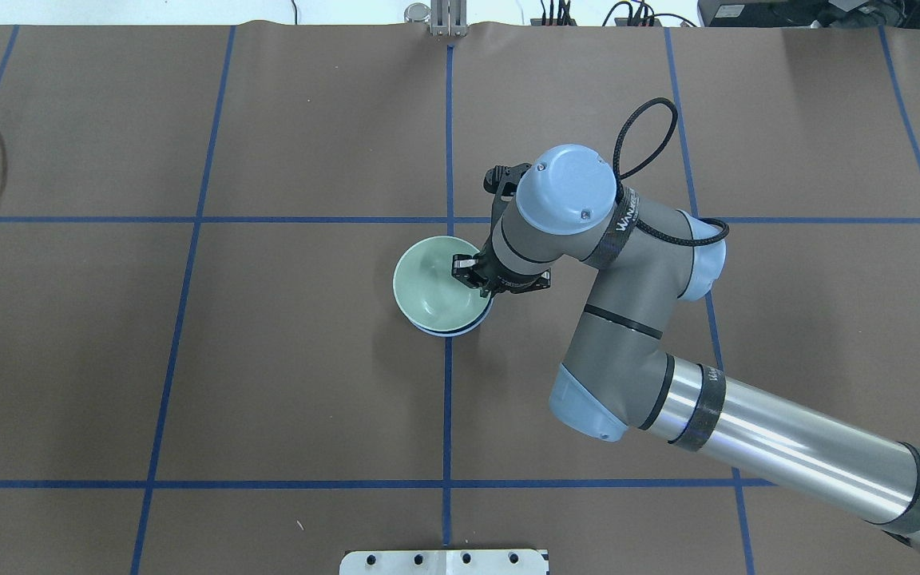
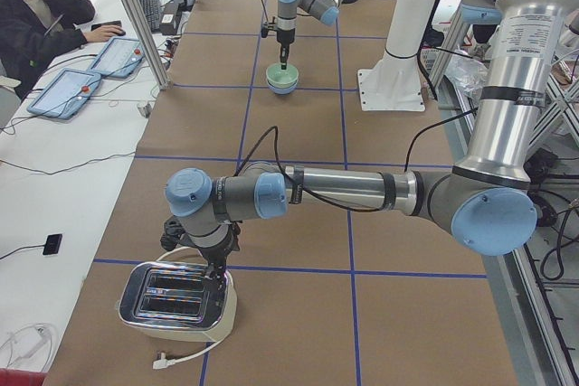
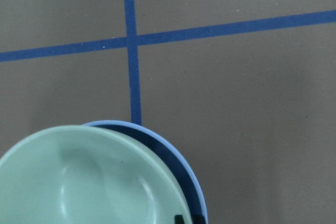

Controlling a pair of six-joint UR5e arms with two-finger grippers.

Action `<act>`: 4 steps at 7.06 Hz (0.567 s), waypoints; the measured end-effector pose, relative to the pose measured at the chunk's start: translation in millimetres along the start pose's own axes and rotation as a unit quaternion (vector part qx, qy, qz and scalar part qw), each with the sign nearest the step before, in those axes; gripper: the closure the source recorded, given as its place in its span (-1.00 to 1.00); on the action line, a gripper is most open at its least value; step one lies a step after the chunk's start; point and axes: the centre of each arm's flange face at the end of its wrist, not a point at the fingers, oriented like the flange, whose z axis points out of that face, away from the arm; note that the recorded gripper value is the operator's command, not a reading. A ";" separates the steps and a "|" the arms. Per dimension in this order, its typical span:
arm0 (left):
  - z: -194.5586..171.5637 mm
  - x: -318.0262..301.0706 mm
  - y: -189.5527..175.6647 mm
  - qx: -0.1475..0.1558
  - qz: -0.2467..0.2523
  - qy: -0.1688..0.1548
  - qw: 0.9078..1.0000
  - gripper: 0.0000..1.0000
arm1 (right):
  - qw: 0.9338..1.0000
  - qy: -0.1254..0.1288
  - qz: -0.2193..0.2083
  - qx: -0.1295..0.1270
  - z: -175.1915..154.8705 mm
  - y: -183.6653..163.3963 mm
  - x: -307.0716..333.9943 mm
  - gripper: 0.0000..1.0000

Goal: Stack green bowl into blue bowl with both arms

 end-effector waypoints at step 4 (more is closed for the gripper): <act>-1.3 0.8 0.3 0.001 0.001 0.000 1.000 -0.98 | 1.000 0.002 0.000 0.001 2.1 -0.8 -0.3 -0.99</act>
